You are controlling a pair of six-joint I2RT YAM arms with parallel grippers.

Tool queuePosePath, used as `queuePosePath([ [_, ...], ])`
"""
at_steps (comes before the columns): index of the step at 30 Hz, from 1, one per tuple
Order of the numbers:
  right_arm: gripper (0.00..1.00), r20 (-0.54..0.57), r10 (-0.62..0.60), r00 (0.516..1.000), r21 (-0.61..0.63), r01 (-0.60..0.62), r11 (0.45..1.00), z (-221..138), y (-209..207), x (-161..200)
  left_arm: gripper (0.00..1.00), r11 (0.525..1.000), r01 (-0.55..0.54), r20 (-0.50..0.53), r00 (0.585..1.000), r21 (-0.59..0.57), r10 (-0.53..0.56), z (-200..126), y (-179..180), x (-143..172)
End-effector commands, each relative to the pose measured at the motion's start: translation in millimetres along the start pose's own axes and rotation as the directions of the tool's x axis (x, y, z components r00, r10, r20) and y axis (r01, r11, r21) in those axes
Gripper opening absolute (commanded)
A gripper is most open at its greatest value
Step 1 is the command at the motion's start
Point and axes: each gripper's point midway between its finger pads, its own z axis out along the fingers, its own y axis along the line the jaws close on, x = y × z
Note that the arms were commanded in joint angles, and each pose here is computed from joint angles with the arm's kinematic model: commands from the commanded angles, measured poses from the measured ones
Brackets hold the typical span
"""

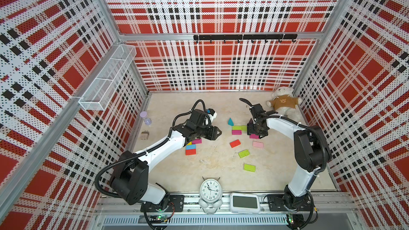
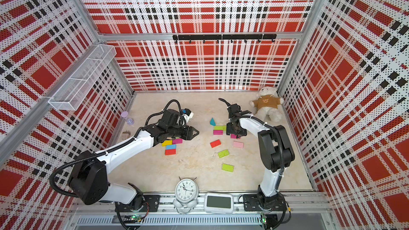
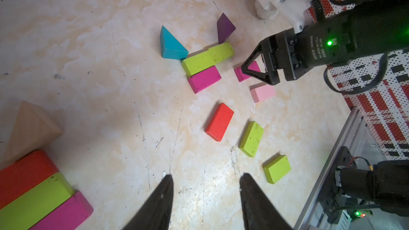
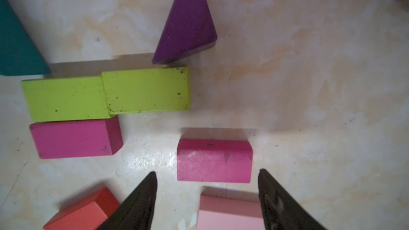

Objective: Assemble a carrot with building blocks
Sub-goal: Pick up the building block from the center of the board, then assemble the building block at the center of the board.

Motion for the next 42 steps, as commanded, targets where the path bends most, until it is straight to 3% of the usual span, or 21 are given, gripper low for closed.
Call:
queuePosePath([
  [1, 0.72, 0.034, -0.024, 0.999, -0.013, 0.025, 1.0, 4, 7, -14, 0.52, 1.0, -0.007, 0.024, 1.0, 0.005, 0.006, 1, -5, -10],
  [17, 0.59, -0.003, -0.024, 1.0, -0.011, 0.024, 1.0, 21, 8, -10, 0.52, 1.0, 0.003, 0.015, 1.0, 0.0, -0.003, 6, -2, -6],
  [42, 0.59, 0.014, 0.007, 1.0, -0.093, -0.006, 0.996, 18, 43, -21, 0.52, 1.0, 0.008, 0.015, 1.0, -0.006, -0.008, 1, 2, 3],
])
